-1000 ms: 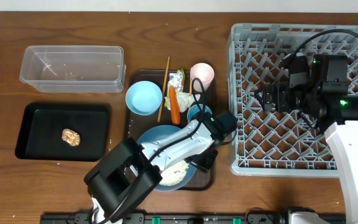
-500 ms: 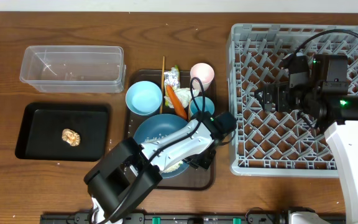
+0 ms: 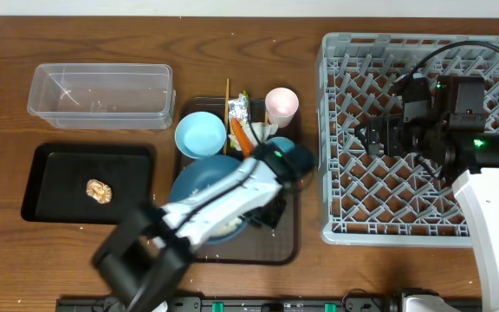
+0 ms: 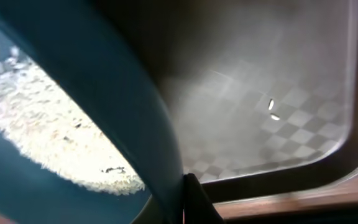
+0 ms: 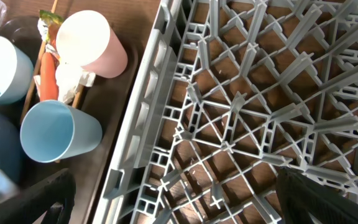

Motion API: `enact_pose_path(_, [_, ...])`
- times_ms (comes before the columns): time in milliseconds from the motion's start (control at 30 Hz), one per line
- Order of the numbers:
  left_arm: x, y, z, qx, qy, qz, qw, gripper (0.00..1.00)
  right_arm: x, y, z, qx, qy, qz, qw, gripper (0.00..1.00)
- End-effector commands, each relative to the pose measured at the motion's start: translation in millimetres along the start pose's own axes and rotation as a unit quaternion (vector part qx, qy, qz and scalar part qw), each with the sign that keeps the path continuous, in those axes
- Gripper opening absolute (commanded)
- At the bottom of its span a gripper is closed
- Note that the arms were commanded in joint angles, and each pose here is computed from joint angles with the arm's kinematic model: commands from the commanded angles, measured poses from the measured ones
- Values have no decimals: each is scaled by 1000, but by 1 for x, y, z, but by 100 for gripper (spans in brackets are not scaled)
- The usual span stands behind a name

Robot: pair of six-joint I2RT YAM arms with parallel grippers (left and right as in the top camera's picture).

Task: Sort waste into correct bins and load items into the dishwasher rack
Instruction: 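Lift the rice bowl with the left gripper over the black tray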

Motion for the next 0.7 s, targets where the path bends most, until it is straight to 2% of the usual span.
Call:
enact_pose_path(0, [1, -43, 25, 5, -32, -81, 996, 6, 6, -4, 0, 3, 5, -9, 1000, 96])
enact_pose_path(300, [-7, -94, 98, -5, -152, -218, 964, 6, 6, -4, 0, 3, 5, -9, 1000, 96])
enact_pose_path(667, [-19, -99, 185, -3, -259, -268, 928, 6, 6, -4, 0, 3, 4, -10, 1000, 97])
Point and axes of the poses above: each gripper's point midway between its finger pads, its own y axis out along the fingers, its own z axis along the line the jaws close on, x = y × z, the point moved 7 cm from there along -y, back along the fingers, and after that the axes turned 14 degrees about y, right-handed, at the moved point
